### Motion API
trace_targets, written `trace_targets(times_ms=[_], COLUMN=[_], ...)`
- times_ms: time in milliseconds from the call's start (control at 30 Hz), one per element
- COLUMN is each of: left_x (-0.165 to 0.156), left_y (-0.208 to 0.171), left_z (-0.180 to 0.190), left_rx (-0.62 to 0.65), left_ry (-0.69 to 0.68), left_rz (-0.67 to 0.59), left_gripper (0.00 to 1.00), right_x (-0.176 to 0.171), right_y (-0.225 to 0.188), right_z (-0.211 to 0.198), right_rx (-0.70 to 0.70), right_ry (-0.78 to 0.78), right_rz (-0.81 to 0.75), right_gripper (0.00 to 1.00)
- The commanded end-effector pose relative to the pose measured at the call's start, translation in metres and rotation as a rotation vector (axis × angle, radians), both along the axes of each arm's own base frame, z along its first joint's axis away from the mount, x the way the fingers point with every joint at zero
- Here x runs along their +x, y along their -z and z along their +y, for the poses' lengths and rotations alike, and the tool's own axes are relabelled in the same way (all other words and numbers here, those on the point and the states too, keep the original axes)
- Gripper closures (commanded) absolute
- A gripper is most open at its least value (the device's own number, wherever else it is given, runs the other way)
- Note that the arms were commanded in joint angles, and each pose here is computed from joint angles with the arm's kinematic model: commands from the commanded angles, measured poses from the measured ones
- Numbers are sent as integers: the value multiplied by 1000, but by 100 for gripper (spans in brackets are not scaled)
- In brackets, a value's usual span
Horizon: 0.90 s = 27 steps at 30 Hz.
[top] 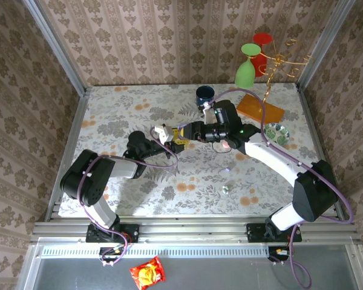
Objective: Insert wireless bluetooth earbuds into charging case
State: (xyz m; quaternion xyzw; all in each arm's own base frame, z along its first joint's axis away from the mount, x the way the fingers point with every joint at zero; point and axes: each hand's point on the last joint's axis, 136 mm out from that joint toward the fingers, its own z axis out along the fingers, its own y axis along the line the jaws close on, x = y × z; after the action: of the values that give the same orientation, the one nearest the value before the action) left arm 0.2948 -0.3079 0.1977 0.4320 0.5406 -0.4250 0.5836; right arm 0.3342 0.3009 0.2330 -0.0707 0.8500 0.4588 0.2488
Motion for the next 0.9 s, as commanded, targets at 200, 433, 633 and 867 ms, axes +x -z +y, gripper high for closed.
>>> trace_targets(times_ms=[200,433,633,867], left_x=[1,-8,-4,0], left_y=[-23,-25,-21,-19], left_z=[13,23,34,40], left_rx=[-31,-30,-25,-23], left_ry=[-18,-14,-42,-57], left_rz=[-109,-118,-102,-95], left_gripper=[66,65,66,66], right_x=[-11,-11,-26,-37], right_y=[-20,45,104,167], right_z=[-54,-147,-200,-174], right_rx=[-91,-488,-863,-764], right_ry=[109,326,357,278], right_rz=[-159,-94,44,233], right_gripper=[52,51,51,48])
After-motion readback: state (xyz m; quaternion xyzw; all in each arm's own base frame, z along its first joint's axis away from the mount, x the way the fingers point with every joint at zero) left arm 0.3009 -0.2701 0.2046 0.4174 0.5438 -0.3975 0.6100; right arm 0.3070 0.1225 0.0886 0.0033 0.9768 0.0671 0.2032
